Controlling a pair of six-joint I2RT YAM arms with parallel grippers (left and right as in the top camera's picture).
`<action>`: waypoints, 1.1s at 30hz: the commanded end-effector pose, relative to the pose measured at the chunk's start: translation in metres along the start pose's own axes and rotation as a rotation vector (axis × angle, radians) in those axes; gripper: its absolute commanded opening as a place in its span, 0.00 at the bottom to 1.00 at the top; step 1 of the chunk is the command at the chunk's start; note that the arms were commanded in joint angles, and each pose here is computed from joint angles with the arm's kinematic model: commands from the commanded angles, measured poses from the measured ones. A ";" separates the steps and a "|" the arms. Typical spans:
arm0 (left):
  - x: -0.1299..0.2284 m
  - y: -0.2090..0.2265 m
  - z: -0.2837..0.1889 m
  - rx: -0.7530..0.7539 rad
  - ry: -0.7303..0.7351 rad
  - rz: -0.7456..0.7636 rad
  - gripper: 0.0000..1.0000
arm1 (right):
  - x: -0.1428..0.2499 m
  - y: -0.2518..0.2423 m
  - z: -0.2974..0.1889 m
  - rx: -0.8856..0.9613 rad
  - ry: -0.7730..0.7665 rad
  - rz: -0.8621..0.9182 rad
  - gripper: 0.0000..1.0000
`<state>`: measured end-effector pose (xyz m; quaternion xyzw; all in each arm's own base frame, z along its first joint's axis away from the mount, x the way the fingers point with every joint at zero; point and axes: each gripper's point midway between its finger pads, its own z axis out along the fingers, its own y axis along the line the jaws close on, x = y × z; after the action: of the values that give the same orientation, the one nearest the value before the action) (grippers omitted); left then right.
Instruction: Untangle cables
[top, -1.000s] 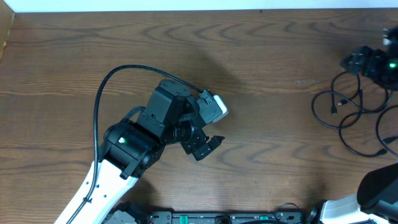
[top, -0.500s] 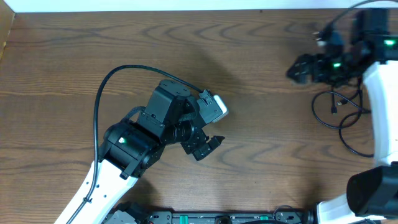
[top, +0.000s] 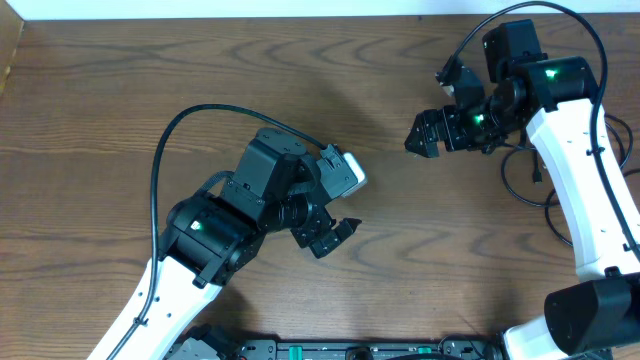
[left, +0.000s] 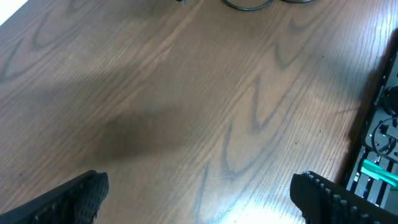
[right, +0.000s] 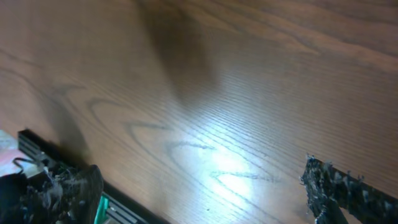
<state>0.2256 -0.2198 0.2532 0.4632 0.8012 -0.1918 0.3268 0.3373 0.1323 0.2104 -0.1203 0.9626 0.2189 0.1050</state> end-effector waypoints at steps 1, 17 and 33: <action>-0.004 -0.002 -0.002 0.007 -0.013 -0.004 0.98 | -0.002 -0.007 -0.002 0.047 -0.006 0.005 0.99; -0.004 -0.002 -0.002 0.007 -0.013 -0.004 0.98 | -0.029 0.011 -0.022 0.082 -0.210 -0.120 0.99; -0.004 -0.002 -0.002 0.007 -0.013 -0.004 0.98 | -0.013 0.022 -0.052 0.086 -0.758 -0.326 0.99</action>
<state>0.2256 -0.2198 0.2532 0.4632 0.8012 -0.1918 0.3268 0.3449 0.1327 0.2685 -0.1773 0.8416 0.1884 0.4741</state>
